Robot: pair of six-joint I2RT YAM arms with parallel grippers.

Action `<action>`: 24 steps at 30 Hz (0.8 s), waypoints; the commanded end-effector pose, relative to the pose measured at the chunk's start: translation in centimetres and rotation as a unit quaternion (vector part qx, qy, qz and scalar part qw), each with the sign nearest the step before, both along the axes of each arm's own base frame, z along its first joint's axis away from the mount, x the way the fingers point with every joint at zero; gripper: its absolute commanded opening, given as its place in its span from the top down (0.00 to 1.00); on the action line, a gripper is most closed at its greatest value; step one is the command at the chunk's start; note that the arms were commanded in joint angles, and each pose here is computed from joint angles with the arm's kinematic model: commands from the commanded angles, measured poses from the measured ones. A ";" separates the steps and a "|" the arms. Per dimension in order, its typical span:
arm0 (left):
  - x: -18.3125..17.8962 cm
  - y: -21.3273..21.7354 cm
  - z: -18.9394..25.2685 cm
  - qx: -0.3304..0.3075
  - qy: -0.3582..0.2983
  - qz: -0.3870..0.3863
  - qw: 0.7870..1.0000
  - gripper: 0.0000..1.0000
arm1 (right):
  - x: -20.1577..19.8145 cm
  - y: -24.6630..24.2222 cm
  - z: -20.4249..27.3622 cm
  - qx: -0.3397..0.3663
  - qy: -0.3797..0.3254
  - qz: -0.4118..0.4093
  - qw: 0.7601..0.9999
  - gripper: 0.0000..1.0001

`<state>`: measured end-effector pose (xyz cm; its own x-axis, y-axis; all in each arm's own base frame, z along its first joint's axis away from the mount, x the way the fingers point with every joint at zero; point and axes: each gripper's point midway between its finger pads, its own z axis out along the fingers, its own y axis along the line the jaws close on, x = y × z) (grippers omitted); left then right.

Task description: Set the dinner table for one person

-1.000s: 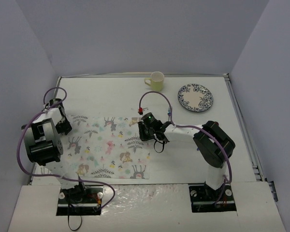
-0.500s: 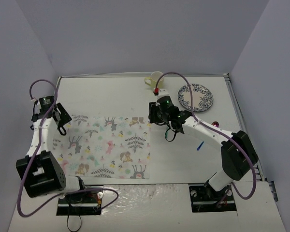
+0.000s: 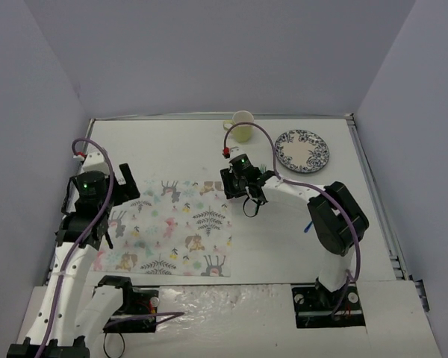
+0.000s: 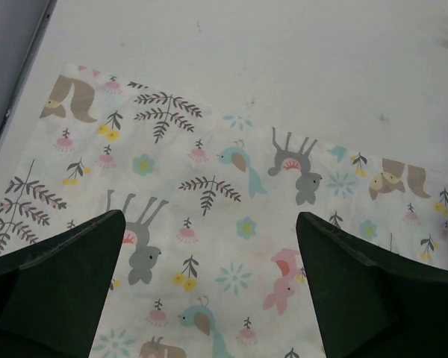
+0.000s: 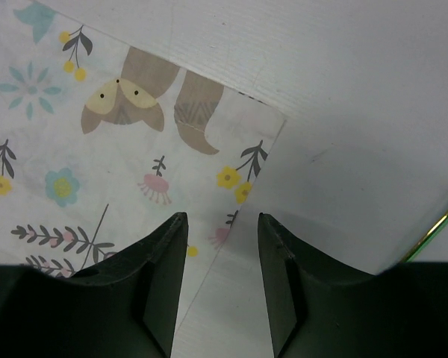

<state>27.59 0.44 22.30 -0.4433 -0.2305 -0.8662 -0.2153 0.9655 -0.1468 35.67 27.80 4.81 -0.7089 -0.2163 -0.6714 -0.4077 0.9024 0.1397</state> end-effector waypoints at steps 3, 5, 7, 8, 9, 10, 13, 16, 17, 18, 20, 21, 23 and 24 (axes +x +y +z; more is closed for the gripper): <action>-0.5 -0.4 -0.1 0.041 -0.020 -0.022 0.999 0.03 | 3.1 2.3 2.0 0.021 -0.052 0.021 0.998 0.61; -0.5 -0.2 0.0 0.046 -0.020 -0.017 0.999 0.03 | 3.3 2.4 1.7 0.017 -0.053 0.022 0.998 0.61; -0.4 -0.2 -0.1 0.046 -0.016 -0.016 0.999 0.03 | 3.7 2.5 1.3 0.014 -0.052 0.024 0.998 0.61; -0.4 -0.2 -0.1 0.046 -0.015 -0.018 0.999 0.03 | 3.8 2.6 1.0 0.012 -0.051 0.024 0.998 0.61; -0.4 -0.3 -0.2 0.046 -0.013 -0.018 0.999 0.03 | 3.9 2.6 0.7 0.009 -0.050 0.023 0.998 0.61; -0.4 -0.2 -0.3 0.047 -0.010 -0.017 0.999 0.03 | 4.0 2.6 0.6 0.008 -0.050 0.023 0.998 0.61; -0.3 -0.2 -0.3 0.048 -0.007 -0.016 0.999 0.03 | 4.3 2.6 -0.1 0.002 -0.048 0.021 0.999 0.61; -0.4 -0.1 -0.3 0.048 -0.007 -0.014 0.999 0.03 | 4.5 2.7 -0.8 -0.001 -0.043 0.019 0.999 0.61; -0.4 -0.1 -0.4 0.048 -0.006 -0.013 0.999 0.03 | 4.6 2.7 -1.1 -0.002 -0.042 0.018 0.999 0.61; -0.4 -0.1 -0.4 0.048 -0.005 -0.013 0.999 0.03 | 4.6 2.6 -1.3 -0.003 -0.040 0.017 0.999 0.61; -0.4 -0.1 -0.5 0.049 -0.004 -0.013 0.999 0.03 | 4.8 2.5 -1.8 -0.005 -0.037 0.014 0.999 0.61; -0.4 -0.1 -0.5 0.049 -0.004 -0.014 0.999 0.03 | 4.9 2.4 -1.9 -0.005 -0.035 0.012 0.999 0.61; -0.3 -0.1 -0.5 0.049 -0.003 -0.014 0.999 0.03 | 5.0 2.4 -2.3 -0.007 -0.033 0.010 0.999 0.62; -0.3 -0.1 -0.5 0.049 -0.002 -0.014 0.999 0.03 | 5.1 2.4 -2.3 -0.007 -0.033 0.009 0.999 0.62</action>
